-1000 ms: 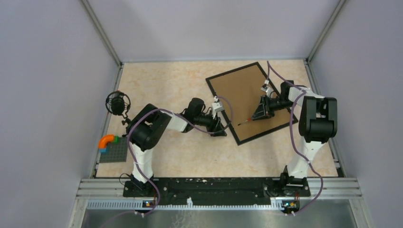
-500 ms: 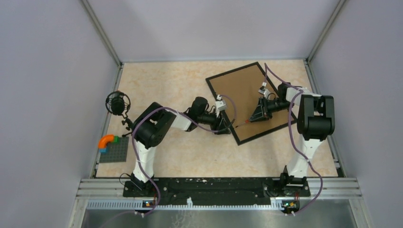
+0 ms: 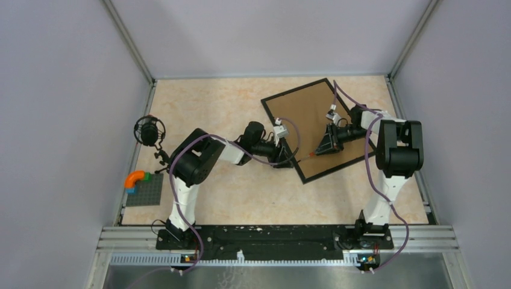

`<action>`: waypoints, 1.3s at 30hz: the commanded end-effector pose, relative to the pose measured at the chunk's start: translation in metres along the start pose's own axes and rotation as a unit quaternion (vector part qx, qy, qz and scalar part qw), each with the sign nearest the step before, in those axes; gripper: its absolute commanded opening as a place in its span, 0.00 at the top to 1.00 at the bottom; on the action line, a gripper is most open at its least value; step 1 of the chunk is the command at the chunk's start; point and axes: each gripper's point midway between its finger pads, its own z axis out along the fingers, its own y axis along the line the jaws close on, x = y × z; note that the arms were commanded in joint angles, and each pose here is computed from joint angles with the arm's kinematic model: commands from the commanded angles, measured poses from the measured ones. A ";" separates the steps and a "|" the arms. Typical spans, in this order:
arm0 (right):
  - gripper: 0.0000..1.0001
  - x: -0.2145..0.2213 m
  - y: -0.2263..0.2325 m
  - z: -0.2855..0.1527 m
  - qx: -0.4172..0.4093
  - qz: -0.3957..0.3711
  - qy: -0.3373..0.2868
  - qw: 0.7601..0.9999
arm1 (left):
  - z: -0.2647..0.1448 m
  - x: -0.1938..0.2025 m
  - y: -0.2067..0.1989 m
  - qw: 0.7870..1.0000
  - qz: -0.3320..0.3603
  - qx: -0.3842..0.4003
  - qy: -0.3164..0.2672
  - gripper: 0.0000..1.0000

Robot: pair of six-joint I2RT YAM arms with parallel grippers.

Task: Take the photo out of the frame
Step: Release the photo frame item from the photo frame.

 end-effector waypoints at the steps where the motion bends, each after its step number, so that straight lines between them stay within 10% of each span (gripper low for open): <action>1: 1.00 0.004 0.012 0.005 -0.015 -0.012 0.010 1.000 | 0.010 0.021 0.024 0.998 -0.031 -0.046 0.017 0.48; 39: 1.00 0.086 0.126 0.042 0.039 -0.167 0.121 0.978 | 0.015 0.042 0.069 0.978 -0.183 -0.098 0.005 0.49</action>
